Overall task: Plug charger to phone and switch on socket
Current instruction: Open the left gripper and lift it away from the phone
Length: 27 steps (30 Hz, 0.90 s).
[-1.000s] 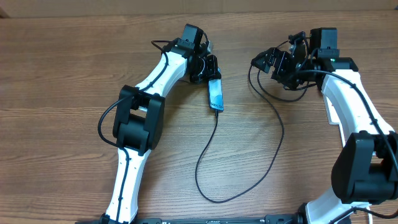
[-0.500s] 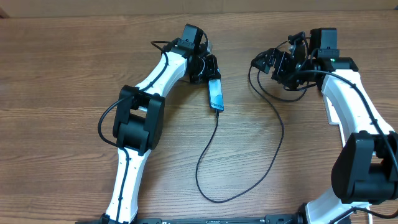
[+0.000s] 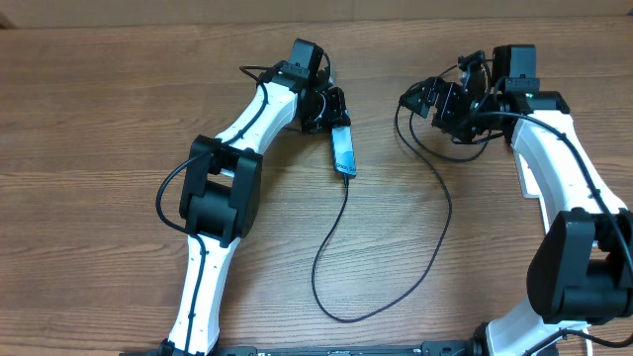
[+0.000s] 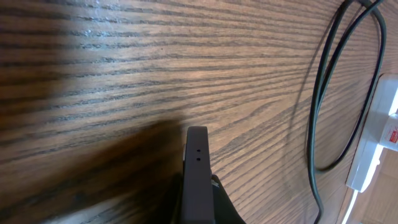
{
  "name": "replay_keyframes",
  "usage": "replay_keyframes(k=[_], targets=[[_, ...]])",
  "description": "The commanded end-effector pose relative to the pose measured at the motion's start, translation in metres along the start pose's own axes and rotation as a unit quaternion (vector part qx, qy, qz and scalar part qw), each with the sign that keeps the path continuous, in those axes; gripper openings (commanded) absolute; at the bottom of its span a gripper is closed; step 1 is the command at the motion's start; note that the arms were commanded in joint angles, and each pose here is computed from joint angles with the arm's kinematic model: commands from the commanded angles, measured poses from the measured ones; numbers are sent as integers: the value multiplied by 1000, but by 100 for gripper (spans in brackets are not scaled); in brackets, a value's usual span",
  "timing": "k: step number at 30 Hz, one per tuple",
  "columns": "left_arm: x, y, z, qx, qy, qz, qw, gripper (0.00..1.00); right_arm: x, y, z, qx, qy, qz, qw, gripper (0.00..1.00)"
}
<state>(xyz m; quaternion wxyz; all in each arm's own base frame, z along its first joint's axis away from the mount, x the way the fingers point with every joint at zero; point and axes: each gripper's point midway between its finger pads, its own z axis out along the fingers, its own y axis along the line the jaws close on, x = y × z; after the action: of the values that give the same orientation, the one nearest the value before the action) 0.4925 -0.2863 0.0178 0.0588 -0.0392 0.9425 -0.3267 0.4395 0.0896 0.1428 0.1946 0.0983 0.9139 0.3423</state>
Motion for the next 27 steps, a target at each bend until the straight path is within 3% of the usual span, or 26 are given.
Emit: replay_keyframes(k=[1,18,27], targets=[[-3,6,5,-4,0,-9,1000,6,-4,7,-6,-3,-9,-14,1000,100],[-2,6,5,-5,2,-11,1000,33,-4,7,-6,-3,-9,-14,1000,100],[0,7,5,-7,5,-13,1000,35,-4,7,-6,-3,-9,-14,1000,100]])
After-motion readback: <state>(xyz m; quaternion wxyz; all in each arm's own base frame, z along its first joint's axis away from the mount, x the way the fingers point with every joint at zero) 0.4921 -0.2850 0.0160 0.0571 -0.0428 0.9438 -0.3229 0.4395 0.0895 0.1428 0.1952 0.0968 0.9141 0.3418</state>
